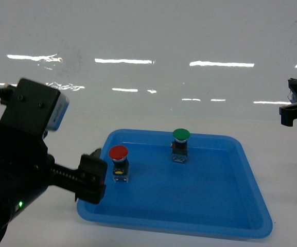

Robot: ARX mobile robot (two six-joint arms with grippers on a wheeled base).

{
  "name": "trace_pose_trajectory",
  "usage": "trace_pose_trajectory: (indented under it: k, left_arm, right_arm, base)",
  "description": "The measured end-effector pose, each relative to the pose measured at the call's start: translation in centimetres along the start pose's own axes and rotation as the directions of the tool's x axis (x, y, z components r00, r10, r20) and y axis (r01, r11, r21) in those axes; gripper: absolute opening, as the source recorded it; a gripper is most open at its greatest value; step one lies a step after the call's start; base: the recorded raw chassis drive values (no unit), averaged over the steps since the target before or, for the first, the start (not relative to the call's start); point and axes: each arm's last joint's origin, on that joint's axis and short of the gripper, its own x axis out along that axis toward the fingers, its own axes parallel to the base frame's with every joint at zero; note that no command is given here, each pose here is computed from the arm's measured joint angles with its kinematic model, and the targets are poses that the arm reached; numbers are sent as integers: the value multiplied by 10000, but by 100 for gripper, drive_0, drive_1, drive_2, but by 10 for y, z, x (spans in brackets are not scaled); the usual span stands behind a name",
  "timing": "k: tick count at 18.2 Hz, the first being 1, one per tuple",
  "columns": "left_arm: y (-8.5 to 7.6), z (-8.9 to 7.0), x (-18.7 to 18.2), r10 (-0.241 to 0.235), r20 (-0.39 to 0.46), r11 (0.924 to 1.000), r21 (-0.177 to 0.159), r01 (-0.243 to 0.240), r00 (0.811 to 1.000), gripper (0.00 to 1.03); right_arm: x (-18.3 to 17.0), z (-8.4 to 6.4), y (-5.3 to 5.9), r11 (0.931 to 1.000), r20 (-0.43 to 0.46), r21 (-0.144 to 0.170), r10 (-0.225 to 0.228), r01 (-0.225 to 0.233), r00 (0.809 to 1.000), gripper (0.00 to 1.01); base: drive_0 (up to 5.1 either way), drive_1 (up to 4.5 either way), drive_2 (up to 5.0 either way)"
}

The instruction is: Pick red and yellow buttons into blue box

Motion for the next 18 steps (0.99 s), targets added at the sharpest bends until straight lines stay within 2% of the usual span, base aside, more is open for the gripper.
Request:
trace_pose_trajectory:
  k: [1, 3, 9, 10, 12, 15, 18]
  left_arm:
    - [0, -3, -1, -3, -94, 10000, 82, 4, 10000, 98]
    - [1, 4, -2, 49, 259, 10000, 49, -50, 9997, 98]
    - [1, 4, -2, 47, 242, 10000, 87, -49, 9997, 98]
    - [1, 6, 1, 91, 447, 9996, 261, -103, 9990, 98]
    - [1, 15, 22, 77, 671, 9992, 389, -103, 9977, 98]
    - [-9, 21, 52, 8, 364, 9979, 640, -31, 9993, 98]
    - [-30, 29, 74, -411, 200, 9950, 920, 391, 9990, 98]
  right_arm:
    - [0, 0, 0, 10000, -7, 2, -22, 22, 10000, 27]
    - [0, 0, 0, 10000, 16, -1, 5, -5, 10000, 27]
    - [0, 0, 0, 10000, 3, 0, -4, 4, 10000, 27]
    - [0, 0, 0, 10000, -1, 0, -8, 8, 10000, 27]
    - [0, 0, 0, 10000, 3, 0, -4, 4, 10000, 27]
    - [0, 0, 0, 10000, 3, 0, -8, 8, 10000, 27]
    - [0, 0, 0, 10000, -4, -1, -3, 3, 10000, 27]
  base:
    - [0, 0, 0]
    - [0, 0, 0]
    - [0, 0, 0]
    - [0, 0, 0]
    - [0, 0, 0]
    - [0, 0, 0]
    - [0, 0, 0]
